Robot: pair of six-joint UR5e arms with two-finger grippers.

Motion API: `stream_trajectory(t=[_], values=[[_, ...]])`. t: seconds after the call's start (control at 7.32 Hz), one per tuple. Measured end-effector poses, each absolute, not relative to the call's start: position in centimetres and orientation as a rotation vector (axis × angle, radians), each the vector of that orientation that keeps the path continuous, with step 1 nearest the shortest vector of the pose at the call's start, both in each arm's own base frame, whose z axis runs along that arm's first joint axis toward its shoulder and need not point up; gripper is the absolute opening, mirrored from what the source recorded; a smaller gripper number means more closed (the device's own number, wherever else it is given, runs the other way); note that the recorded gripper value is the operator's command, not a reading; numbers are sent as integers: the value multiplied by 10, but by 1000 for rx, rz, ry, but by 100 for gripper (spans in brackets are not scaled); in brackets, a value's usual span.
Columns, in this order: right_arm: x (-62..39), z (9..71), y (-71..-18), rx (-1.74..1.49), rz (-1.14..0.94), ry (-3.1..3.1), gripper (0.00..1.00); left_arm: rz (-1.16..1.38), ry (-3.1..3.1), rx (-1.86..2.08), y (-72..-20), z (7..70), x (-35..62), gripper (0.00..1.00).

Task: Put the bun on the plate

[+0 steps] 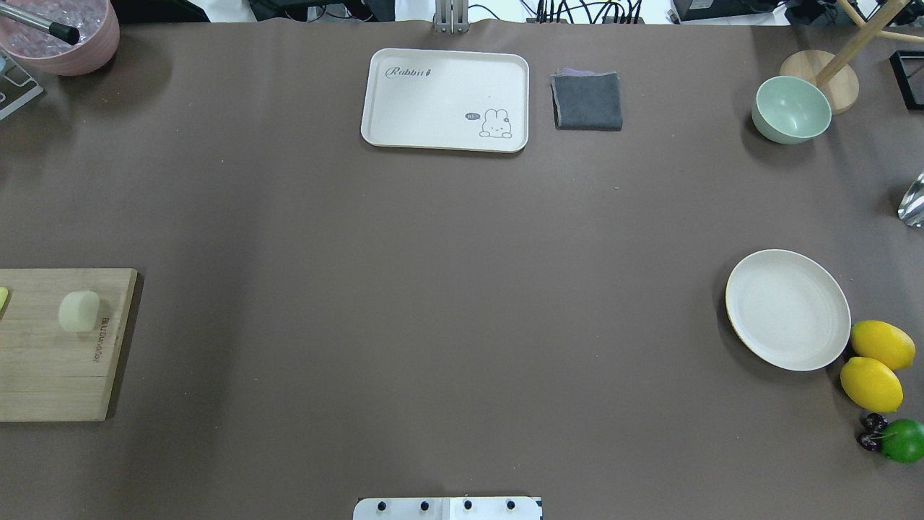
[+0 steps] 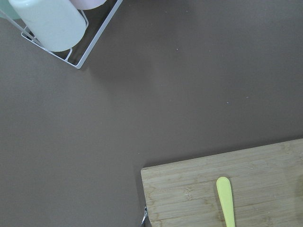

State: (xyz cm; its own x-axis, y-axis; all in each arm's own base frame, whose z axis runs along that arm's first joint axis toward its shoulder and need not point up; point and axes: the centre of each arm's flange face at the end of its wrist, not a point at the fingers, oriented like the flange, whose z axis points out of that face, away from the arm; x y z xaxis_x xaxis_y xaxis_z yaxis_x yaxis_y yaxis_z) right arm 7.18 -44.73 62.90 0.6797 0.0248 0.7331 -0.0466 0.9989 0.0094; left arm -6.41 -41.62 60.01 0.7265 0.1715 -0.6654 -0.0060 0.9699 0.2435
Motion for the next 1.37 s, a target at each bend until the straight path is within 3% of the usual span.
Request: stream_trajectory(t=[1.37], values=[[71,625,-451,41,23,-821,100,84,752,235,-415,602,-70,98]])
